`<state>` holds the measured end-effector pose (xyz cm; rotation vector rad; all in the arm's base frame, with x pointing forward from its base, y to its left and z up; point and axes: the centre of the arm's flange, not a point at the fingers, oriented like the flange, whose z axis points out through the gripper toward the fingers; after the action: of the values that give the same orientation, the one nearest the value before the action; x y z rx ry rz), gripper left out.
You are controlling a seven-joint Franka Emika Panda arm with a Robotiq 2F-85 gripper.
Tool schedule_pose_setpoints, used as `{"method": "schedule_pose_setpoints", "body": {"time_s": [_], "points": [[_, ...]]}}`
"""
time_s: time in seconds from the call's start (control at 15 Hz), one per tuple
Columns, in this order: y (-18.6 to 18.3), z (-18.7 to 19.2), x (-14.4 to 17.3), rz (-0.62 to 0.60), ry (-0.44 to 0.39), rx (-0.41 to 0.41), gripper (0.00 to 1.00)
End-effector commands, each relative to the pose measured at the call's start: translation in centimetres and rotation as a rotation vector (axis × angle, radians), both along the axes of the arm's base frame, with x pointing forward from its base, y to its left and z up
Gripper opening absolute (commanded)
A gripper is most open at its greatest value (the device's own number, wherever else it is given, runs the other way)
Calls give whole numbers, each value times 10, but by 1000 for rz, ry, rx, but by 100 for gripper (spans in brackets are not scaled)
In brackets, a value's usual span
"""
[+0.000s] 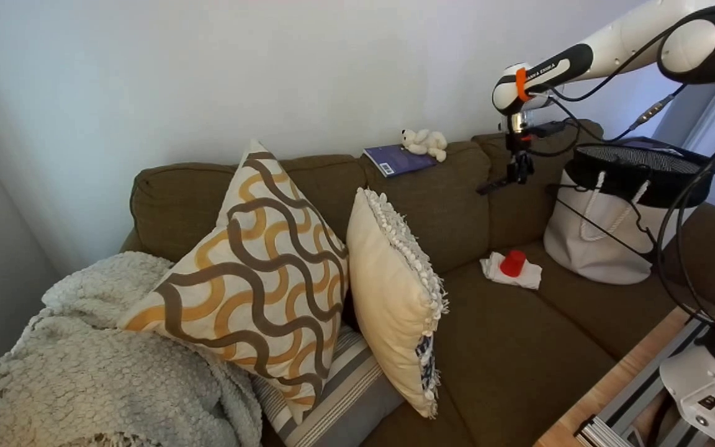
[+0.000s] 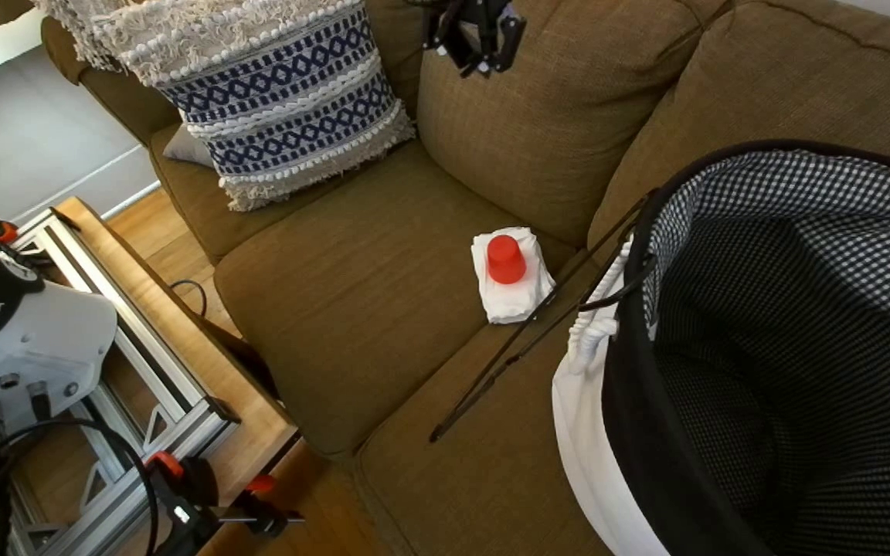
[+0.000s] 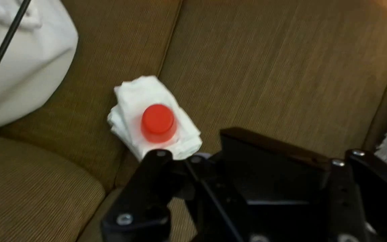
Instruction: Pick up the remote and place it on the couch in between the throw pillow and the red cup
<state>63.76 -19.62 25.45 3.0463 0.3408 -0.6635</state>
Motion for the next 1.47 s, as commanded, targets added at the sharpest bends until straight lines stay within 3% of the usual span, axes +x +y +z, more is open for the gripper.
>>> {"method": "schedule_pose_setpoints", "body": {"time_s": [0.0,0.2,0.27,0.4,0.47,0.6,0.67,0.73,0.87,1.07,1.2,1.4], "points": [[30,-31,-71,92,162,86,0],[37,-98,-56,145,288,134,0],[36,-124,-51,165,271,181,0],[21,-176,-47,62,214,76,0],[15,-200,-46,34,141,43,0],[12,-233,-34,-10,20,23,0],[14,-243,-28,-33,-19,87,0],[18,-223,-50,21,42,53,0],[18,-243,-44,-5,9,74,0],[18,-240,-35,-12,-11,77,0],[28,-249,-29,148,39,95,0],[34,-256,-26,291,92,151,0]]}}
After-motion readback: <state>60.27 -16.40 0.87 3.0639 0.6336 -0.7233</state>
